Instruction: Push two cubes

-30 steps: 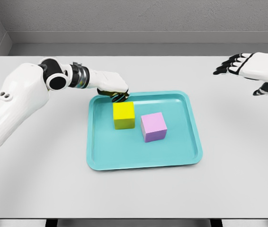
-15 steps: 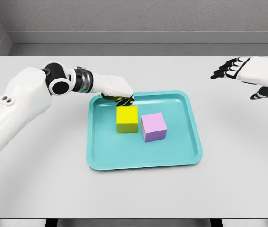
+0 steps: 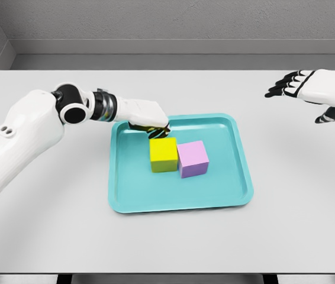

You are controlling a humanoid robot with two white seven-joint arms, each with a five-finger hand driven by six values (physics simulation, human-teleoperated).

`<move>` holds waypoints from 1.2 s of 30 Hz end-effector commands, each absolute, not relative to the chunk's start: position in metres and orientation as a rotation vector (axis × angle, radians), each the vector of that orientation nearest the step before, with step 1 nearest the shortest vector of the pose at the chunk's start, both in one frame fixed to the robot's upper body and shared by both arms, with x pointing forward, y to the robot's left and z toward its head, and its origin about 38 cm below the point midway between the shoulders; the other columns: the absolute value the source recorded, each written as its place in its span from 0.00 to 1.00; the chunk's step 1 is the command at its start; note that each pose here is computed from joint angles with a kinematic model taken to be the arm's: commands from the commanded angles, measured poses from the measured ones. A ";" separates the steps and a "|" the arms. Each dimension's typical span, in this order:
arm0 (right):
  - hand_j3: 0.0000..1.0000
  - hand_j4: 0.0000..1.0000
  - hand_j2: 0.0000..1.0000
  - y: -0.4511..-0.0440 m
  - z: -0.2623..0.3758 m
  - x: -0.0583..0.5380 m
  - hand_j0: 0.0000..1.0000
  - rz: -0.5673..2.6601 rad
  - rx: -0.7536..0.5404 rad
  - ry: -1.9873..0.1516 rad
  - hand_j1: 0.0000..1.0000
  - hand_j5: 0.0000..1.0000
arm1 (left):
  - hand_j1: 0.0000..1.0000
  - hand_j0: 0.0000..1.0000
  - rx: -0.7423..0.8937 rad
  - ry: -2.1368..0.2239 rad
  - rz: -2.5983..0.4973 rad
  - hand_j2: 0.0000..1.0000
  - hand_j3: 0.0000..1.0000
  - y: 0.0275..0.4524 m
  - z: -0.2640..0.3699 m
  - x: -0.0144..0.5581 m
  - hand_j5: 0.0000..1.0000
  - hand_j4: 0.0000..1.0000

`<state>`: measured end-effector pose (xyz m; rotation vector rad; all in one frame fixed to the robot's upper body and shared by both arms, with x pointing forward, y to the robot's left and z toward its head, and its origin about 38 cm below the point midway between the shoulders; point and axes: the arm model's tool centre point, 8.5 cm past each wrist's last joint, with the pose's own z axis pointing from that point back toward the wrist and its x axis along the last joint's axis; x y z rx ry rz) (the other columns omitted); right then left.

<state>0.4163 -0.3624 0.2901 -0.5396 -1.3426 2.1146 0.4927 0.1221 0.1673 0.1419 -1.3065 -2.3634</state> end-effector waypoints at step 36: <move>1.00 1.00 1.00 -0.366 0.284 0.413 1.00 2.118 -0.524 -1.317 1.00 1.00 | 0.20 0.20 0.105 -1.369 -2.301 0.20 0.20 0.152 0.187 0.486 0.20 0.20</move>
